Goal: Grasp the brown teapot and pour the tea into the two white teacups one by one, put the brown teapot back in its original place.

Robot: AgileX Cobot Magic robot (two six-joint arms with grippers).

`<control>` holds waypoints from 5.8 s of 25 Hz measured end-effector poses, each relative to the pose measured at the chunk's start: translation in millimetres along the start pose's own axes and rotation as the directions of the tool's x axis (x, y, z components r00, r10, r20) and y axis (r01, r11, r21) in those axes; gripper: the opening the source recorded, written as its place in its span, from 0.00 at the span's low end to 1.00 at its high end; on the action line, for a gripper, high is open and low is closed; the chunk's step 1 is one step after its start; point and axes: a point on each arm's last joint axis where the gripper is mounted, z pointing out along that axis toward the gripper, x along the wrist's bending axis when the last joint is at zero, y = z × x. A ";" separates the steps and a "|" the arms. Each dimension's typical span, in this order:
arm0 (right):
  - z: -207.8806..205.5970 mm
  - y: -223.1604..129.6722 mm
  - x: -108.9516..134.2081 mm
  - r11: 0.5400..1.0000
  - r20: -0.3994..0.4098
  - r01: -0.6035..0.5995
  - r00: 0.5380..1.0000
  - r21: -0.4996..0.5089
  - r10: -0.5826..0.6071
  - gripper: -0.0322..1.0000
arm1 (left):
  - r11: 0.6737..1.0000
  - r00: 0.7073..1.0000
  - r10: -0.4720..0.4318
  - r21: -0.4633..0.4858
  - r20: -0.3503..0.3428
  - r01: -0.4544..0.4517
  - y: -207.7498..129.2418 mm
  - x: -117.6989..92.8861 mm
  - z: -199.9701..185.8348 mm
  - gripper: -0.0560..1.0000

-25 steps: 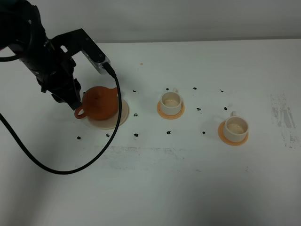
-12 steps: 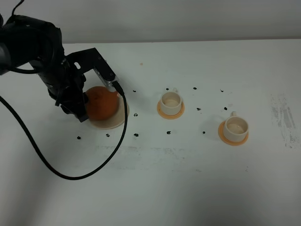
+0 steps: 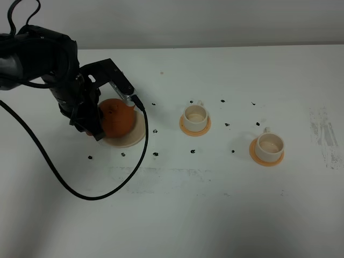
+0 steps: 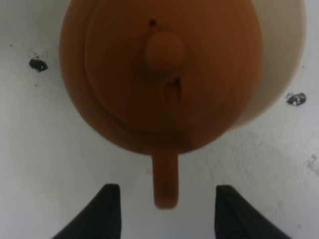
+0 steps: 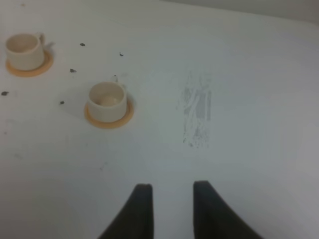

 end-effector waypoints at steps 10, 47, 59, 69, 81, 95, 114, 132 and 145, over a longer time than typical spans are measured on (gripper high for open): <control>0.0 0.0 0.0 1.000 0.000 0.000 1.000 0.000 0.000 0.25 | 1.000 1.000 0.002 -0.029 -0.021 -0.003 3.7 2.1 9.7 0.48; 0.0 0.0 0.0 1.000 0.000 0.000 1.000 0.000 0.000 0.25 | 1.000 0.999 -0.026 -0.010 0.025 0.026 2.6 -1.5 15.1 0.17; 0.0 0.0 0.0 1.000 0.000 0.000 1.000 0.000 0.000 0.25 | 0.992 0.999 -0.044 -0.118 -0.025 0.041 9.5 1.6 -3.1 0.17; 0.0 0.0 0.0 1.000 0.000 0.000 1.000 0.000 0.000 0.25 | 0.973 0.997 -0.006 -0.229 -0.082 -0.013 47.9 4.0 -31.7 0.17; 0.0 0.0 0.0 1.000 0.000 0.000 1.000 0.000 0.000 0.25 | 0.961 0.990 0.140 -0.236 -0.036 -0.144 103.1 -12.3 -14.9 0.17; 0.0 0.0 0.0 1.000 0.000 0.000 1.000 0.000 0.000 0.25 | 0.875 0.888 0.443 -0.158 -0.124 -0.458 102.3 -12.1 -12.0 0.17; 0.0 0.0 0.0 1.000 0.000 0.000 1.000 0.000 0.000 0.25 | 0.730 0.725 0.645 -0.082 -0.242 -0.678 106.8 -5.4 -7.1 0.17; 0.0 0.0 0.0 1.000 0.000 0.000 1.000 0.000 0.000 0.25 | 0.619 0.586 0.750 0.015 -0.306 -0.785 115.7 -10.6 0.1 0.17; 0.0 0.0 0.0 1.000 0.000 0.000 1.000 0.000 0.000 0.25 | 0.527 0.474 0.816 0.089 -0.330 -0.845 123.3 -18.6 3.9 0.17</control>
